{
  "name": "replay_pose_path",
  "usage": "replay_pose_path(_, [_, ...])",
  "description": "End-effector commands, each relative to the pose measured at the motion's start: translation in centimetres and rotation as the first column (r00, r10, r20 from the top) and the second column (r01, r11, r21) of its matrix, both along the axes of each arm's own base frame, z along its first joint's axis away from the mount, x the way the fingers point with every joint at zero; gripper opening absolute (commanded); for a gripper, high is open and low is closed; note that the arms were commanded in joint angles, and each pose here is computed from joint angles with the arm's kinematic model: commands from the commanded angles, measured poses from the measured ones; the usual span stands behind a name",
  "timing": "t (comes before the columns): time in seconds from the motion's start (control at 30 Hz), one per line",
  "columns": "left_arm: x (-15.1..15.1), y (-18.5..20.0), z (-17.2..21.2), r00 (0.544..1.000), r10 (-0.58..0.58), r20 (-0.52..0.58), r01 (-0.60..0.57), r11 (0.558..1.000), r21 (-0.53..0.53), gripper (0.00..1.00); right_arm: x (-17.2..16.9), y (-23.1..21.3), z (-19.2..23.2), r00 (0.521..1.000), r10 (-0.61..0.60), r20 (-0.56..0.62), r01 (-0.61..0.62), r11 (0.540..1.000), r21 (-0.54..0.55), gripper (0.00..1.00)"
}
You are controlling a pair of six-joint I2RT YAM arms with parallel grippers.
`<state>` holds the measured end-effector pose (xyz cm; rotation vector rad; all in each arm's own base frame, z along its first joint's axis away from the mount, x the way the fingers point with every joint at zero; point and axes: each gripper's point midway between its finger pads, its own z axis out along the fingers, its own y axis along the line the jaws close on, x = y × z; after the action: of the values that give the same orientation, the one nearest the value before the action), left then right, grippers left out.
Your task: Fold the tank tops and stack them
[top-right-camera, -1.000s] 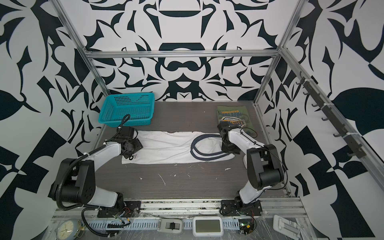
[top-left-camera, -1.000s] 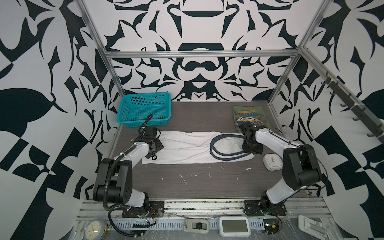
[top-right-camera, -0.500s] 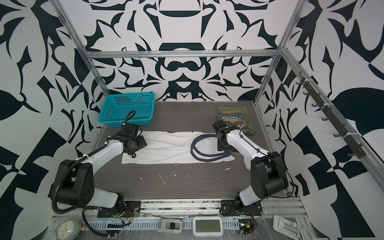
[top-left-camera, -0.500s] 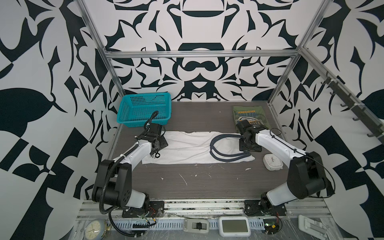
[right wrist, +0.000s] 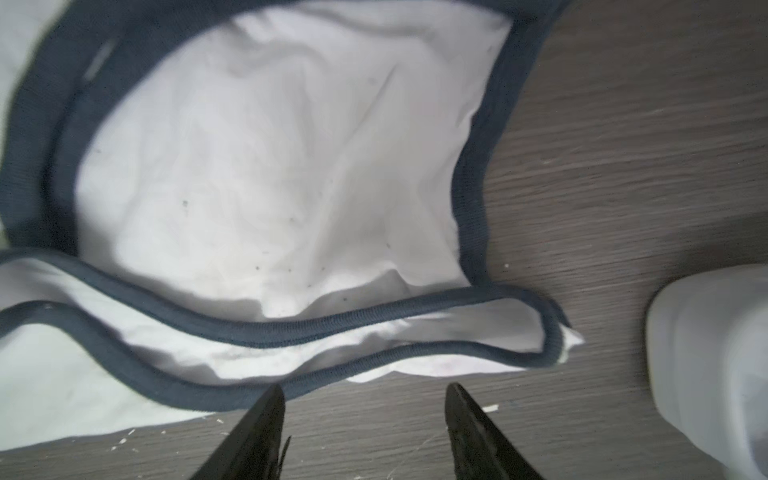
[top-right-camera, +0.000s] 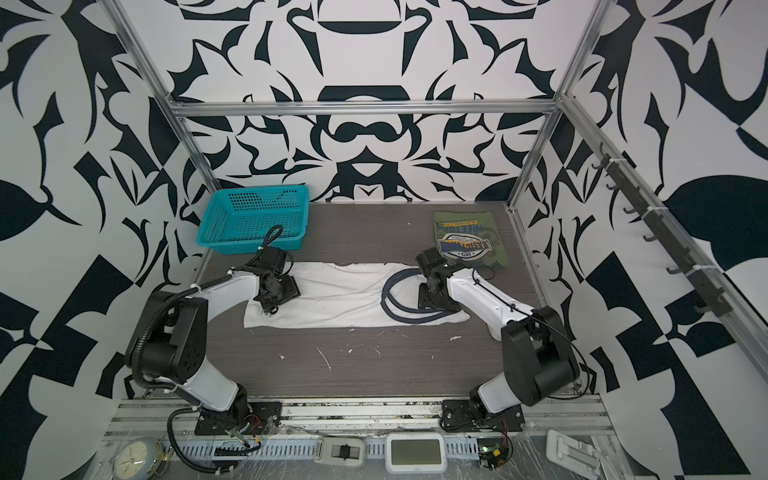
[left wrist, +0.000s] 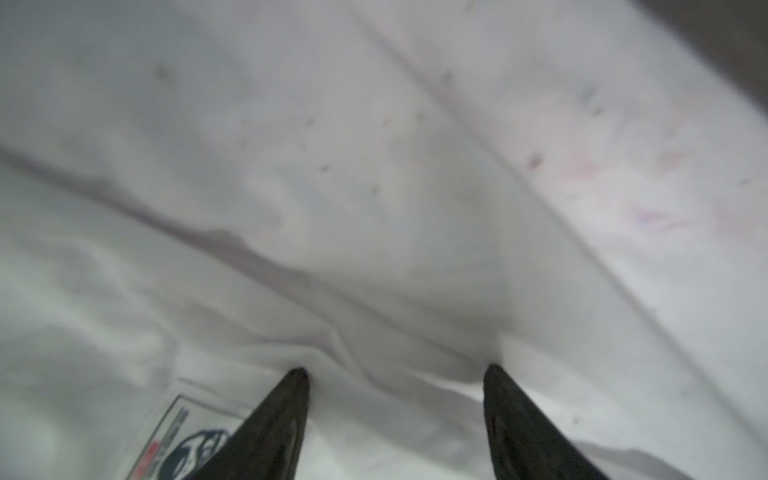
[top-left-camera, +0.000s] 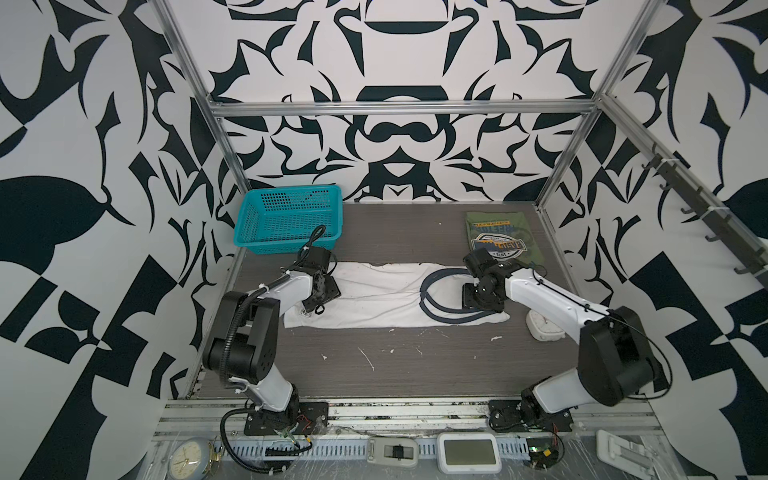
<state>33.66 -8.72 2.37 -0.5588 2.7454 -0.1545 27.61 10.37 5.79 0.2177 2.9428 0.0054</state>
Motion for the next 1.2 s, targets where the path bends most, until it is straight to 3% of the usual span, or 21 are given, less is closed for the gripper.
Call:
replay_pose_path(0.0, [-3.3,-2.4,-3.2,0.988,-0.075,-0.134,0.072,0.997,-0.027,0.69,1.0,1.7,-1.5,1.0,0.016,-0.024,-0.015,0.999,0.041,0.63])
replay_pose_path(0.37, [-12.5,-3.2,-4.3,0.977,-0.083,-0.197,0.074,0.996,-0.051,0.67,6.8,3.8,-5.3,0.982,0.142,-0.122,-0.152,0.985,-0.08,0.59])
replay_pose_path(0.63, [-19.5,-4.8,-4.3,0.979,-0.108,-0.173,0.104,0.994,-0.032,0.66,9.6,12.0,-6.1,0.94,0.319,-0.121,-0.326,0.945,-0.04,0.58])
replay_pose_path(0.93, [-22.7,-11.2,-3.1,0.97,-0.225,-0.096,0.222,0.974,-0.042,0.67,17.0,13.1,-5.3,0.941,0.338,-0.026,-0.339,0.939,-0.057,0.58])
replay_pose_path(1.17, [-22.1,-17.4,-1.0,0.94,-0.342,0.005,0.342,0.937,-0.066,0.68,23.6,11.0,-3.9,0.946,0.318,0.064,-0.314,0.947,-0.065,0.57])
